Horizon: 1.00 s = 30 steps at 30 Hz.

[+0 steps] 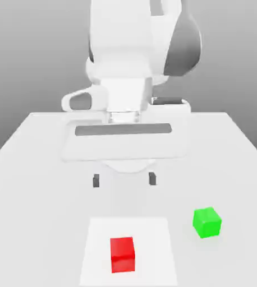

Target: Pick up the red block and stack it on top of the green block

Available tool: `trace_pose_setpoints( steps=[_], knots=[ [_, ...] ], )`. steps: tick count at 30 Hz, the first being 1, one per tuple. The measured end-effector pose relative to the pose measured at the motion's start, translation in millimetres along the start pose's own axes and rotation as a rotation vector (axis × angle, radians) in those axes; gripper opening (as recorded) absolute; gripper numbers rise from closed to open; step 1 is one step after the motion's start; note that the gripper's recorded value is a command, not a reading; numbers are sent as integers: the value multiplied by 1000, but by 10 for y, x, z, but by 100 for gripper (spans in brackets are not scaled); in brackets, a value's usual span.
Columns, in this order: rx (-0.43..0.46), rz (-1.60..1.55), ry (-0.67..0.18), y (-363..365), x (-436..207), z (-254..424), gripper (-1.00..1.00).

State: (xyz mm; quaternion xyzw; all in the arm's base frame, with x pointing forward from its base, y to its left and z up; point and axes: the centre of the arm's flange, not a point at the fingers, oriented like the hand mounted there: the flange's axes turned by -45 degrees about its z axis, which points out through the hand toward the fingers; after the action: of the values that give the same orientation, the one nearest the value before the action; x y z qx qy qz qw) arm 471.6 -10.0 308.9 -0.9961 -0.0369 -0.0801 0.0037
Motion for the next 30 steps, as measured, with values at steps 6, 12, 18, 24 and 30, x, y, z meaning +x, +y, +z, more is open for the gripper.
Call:
trace_pose_setpoints(
  steps=[6,12,18,24,30],
  knots=[
    [0,-20,-151,16,-412,1011,0],
    [0,-21,-160,16,-529,1558,-100],
    [0,-22,-161,14,-527,1548,-100],
    [5,-53,-161,-46,-442,963,-100],
    [57,-463,-155,-833,-576,773,-100]
  ],
)
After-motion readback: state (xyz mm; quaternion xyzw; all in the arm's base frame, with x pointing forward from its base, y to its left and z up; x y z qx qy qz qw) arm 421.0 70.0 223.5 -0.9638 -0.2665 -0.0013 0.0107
